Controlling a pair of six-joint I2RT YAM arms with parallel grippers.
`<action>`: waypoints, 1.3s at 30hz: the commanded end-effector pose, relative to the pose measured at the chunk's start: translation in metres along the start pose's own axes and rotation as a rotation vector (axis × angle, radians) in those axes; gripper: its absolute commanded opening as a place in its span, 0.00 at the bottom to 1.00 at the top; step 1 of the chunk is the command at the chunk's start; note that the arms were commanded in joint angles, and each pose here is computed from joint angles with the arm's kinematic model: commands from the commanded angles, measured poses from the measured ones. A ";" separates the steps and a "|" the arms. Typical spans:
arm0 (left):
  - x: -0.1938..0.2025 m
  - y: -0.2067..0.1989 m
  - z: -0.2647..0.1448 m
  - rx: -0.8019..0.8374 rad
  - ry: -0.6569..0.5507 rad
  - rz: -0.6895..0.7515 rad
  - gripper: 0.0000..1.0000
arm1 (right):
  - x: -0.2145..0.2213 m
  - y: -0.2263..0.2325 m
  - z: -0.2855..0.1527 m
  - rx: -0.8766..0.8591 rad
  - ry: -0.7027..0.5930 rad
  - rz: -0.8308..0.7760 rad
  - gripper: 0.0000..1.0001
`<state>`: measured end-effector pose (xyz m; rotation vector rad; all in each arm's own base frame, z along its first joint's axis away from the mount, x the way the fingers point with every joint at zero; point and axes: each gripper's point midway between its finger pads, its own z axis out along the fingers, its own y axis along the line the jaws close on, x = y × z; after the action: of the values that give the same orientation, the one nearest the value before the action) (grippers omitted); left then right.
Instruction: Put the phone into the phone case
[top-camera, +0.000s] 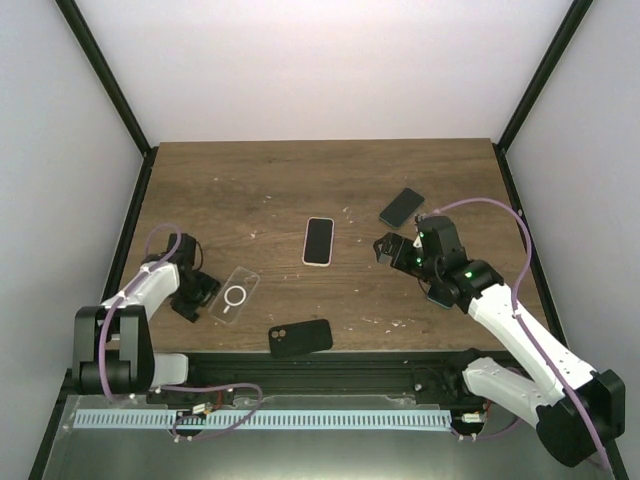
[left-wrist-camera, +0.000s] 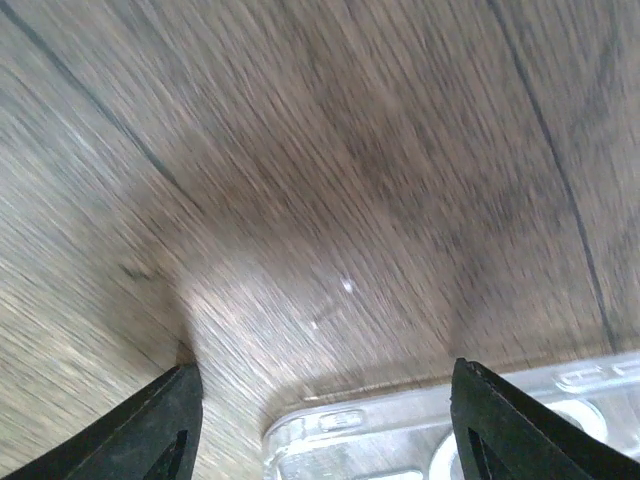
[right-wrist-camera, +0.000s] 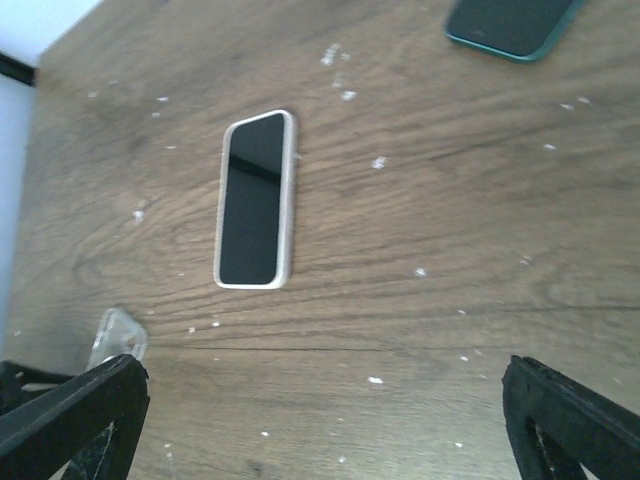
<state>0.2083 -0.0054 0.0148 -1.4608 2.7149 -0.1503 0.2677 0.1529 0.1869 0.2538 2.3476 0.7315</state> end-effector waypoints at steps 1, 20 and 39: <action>0.039 -0.002 0.007 0.058 0.145 -0.030 0.69 | -0.010 -0.025 -0.009 0.159 -0.046 0.087 0.99; 0.080 -0.053 -0.012 0.287 0.232 0.116 0.68 | -0.011 -0.133 0.018 0.672 -0.036 0.161 0.98; 0.067 -0.108 -0.080 0.562 -0.008 0.472 1.00 | 0.021 -0.218 0.007 0.844 0.048 0.383 1.00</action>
<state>0.2434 -0.1131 0.0933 -0.8001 2.6341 -0.7956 0.2617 -0.0147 0.0596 1.0388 2.5415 -0.1327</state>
